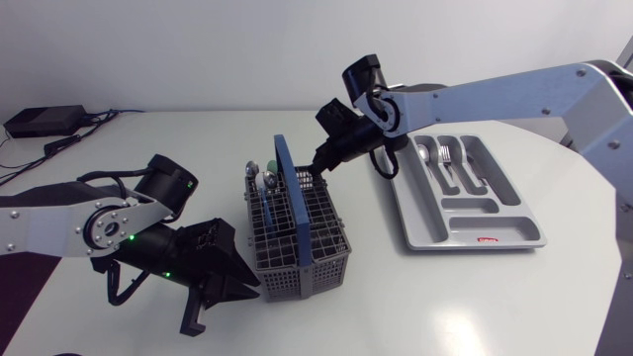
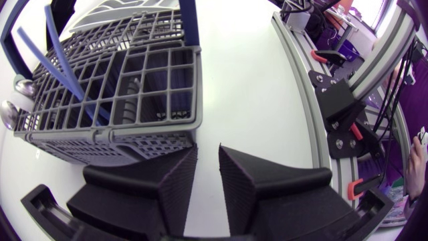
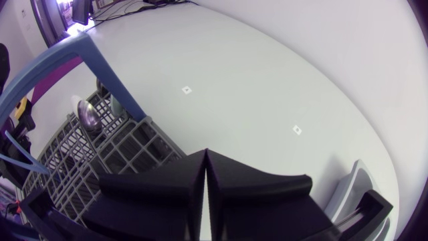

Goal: Unload the cutlery basket into the drawer organizer.

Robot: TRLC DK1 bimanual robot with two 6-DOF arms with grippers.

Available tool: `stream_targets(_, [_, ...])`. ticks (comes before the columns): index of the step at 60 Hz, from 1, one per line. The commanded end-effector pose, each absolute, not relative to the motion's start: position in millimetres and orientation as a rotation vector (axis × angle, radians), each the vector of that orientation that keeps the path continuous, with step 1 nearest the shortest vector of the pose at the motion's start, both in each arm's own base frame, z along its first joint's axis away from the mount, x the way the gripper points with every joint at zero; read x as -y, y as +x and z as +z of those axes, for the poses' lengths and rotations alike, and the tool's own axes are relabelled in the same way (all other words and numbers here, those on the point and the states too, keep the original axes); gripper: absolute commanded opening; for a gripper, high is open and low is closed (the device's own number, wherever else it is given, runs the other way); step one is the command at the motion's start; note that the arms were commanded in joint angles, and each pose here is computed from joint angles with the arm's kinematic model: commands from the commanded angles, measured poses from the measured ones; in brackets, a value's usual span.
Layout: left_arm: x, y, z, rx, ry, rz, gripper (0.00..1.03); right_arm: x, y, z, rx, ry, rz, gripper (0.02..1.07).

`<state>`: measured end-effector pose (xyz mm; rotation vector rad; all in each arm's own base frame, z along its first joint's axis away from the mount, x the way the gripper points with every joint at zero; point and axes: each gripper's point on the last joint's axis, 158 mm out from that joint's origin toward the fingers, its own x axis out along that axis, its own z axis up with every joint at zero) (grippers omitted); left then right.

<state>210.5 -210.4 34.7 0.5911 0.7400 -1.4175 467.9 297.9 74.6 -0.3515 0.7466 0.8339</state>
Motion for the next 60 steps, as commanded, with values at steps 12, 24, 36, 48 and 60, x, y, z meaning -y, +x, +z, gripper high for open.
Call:
stream_targets(12, [226.8,219.9,40.7,-0.705,0.569,-1.416,0.27,-289.5,452.2,95.3,-0.76,-0.306,0.82,0.07])
stream_targets(24, [251.6,218.6,40.0,-0.688,0.571,-1.458,0.27,-235.5,403.7,108.5,-0.751,-0.311,0.789,0.07])
stream_targets(36, [275.9,232.8,40.4,-0.672,0.534,-1.45,0.27,-203.6,336.1,106.5,-0.75,-0.317,0.796,0.07])
stream_targets(48, [264.5,240.6,53.8,-0.622,0.522,-1.395,0.28,-189.3,285.4,97.6,-0.77,-0.318,0.819,0.07])
stream_targets(60, [192.8,272.3,84.3,-0.565,0.484,-1.233,0.28,-202.5,267.6,76.9,-0.806,-0.332,0.873,0.07])
